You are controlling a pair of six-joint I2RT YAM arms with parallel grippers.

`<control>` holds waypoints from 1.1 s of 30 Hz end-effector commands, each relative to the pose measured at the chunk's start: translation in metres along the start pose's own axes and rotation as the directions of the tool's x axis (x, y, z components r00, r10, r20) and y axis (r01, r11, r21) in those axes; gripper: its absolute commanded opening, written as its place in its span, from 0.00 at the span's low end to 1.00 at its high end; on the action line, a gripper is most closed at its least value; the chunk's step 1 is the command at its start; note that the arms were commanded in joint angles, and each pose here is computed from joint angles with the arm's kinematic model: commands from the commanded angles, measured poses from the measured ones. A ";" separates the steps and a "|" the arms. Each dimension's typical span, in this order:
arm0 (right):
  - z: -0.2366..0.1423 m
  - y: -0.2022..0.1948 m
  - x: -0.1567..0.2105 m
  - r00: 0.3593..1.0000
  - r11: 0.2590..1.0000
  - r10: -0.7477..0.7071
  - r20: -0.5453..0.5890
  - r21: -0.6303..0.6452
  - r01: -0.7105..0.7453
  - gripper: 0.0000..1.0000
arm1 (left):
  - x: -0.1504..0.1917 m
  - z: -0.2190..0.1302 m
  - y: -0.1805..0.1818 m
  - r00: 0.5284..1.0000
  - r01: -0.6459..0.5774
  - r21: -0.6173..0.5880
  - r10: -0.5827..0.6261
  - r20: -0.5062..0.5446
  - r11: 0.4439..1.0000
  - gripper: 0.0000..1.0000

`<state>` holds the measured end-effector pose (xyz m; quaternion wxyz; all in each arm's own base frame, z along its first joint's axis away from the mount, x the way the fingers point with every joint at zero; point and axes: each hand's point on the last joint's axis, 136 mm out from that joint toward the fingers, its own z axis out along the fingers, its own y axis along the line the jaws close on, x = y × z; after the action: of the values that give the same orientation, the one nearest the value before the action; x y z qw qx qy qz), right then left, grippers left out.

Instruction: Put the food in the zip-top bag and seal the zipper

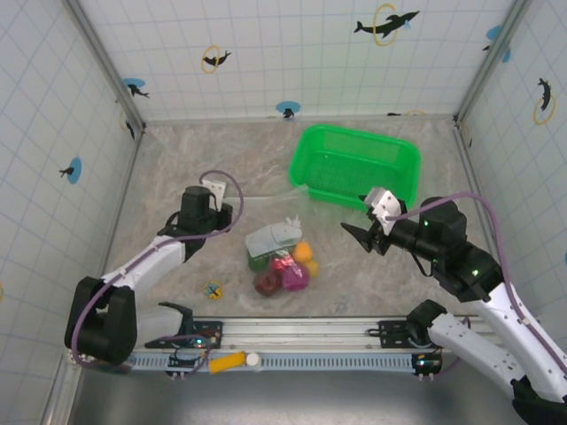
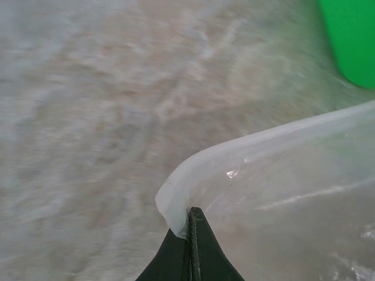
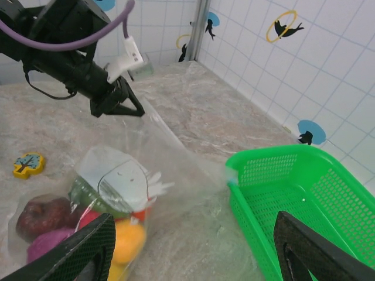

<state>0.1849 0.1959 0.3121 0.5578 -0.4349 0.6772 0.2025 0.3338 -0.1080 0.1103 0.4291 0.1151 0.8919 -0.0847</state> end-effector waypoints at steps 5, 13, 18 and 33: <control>0.008 -0.015 0.003 1.000 0.996 0.003 0.028 0.088 -0.006 0.73 | -0.014 -0.013 0.073 0.956 0.275 -0.276 -0.232 0.179 0.921 0.00; 0.008 -0.049 0.010 0.999 0.960 0.054 0.004 0.275 -0.053 0.75 | 0.025 -0.013 0.101 0.879 0.477 -0.328 -0.438 0.190 0.815 0.52; 0.001 -0.078 0.008 0.986 0.889 0.155 0.062 0.427 -0.167 0.98 | -0.017 -0.050 0.110 0.860 0.475 -0.322 -0.354 0.368 0.819 0.98; -0.020 -0.126 0.160 0.949 0.508 0.300 0.101 0.825 -0.249 0.98 | -0.013 -0.056 0.068 0.885 0.302 -0.125 -0.229 0.405 0.945 0.98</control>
<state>0.2711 0.0766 0.1902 0.5939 -0.1016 0.7960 -0.0583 0.3226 -0.0235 0.1664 0.5920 -0.0909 0.7977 -0.0710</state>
